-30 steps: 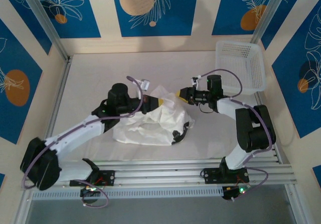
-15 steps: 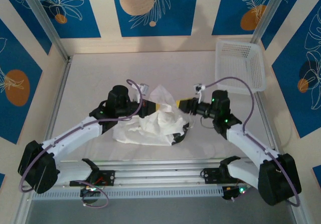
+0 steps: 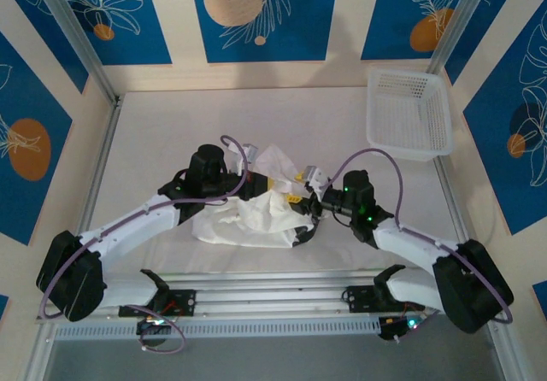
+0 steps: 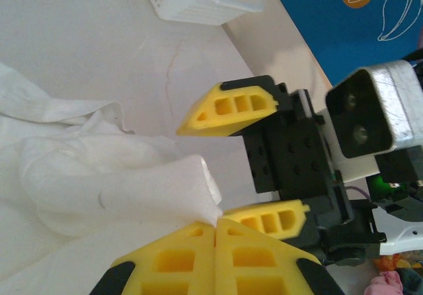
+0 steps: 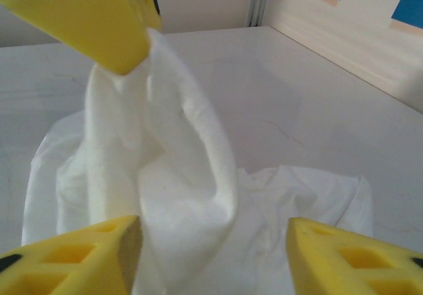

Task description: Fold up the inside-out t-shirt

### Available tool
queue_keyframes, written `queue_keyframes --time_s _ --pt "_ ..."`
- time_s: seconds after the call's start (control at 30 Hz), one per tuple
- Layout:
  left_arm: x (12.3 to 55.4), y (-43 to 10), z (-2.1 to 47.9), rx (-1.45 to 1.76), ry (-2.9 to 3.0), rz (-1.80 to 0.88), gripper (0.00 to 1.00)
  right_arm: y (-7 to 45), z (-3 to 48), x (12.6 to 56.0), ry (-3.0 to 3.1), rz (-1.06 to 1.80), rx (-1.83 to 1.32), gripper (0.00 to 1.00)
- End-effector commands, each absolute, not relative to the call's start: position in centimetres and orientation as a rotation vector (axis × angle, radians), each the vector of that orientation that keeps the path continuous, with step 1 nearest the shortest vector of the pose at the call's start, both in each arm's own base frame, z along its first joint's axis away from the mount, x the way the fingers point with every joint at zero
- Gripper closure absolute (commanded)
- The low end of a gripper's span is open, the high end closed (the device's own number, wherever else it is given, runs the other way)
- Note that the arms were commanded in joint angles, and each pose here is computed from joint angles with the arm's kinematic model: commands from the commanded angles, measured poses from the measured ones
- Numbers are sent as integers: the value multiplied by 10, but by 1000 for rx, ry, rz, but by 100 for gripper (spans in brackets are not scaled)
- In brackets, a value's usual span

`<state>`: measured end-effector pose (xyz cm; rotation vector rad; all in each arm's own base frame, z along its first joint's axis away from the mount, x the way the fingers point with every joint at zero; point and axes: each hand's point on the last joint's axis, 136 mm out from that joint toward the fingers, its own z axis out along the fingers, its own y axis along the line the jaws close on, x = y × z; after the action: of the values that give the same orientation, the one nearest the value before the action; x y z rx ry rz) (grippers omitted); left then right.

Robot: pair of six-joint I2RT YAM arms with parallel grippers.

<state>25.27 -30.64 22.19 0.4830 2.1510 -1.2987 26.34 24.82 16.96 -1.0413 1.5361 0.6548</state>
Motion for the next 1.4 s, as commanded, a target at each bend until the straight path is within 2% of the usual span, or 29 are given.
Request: queue_keyframes --time_s 0.0,0.1,0.17,0.33,0.4,0.43,0.5,0.7,0.83,1.0,1.1,1.17,1.27,1.37 --pt "256 -306 245 506 2080 -1303 100 258 188 278 1436 577 -1070 49" --pt "261 -294 243 468 2091 -1245 100 254 186 287 1484 565 -1011 72" --pt "269 -278 241 413 2084 -1204 100 254 194 279 1490 624 -1016 100" --pt "304 -243 200 297 2136 -1048 100 268 248 217 1450 1125 -1078 100" --pt "312 -244 191 285 2137 -1029 100 273 266 209 1499 1267 -1037 100" --pt "315 -245 191 275 2118 -1032 98 275 271 208 1515 1315 -1016 100" --pt "320 -244 189 267 2107 -1016 87 279 281 213 1556 1389 -946 100" --pt "308 -226 198 281 2113 -904 66 280 282 267 1848 1371 -577 100" --pt "277 -216 227 299 2053 -814 61 283 275 283 1945 1357 -497 100" --pt "242 -258 252 412 2009 -835 61 290 268 288 1978 1394 -492 100" --pt "258 -263 228 345 2135 -736 61 293 271 289 1979 1414 -492 100" --pt "269 -265 212 306 2182 -694 57 293 273 289 1981 1417 -490 100" --pt "275 -290 203 338 2203 -813 50 292 276 284 1985 1424 -497 100" --pt "279 -312 200 359 2196 -957 49 291 273 280 2004 1434 -502 100"
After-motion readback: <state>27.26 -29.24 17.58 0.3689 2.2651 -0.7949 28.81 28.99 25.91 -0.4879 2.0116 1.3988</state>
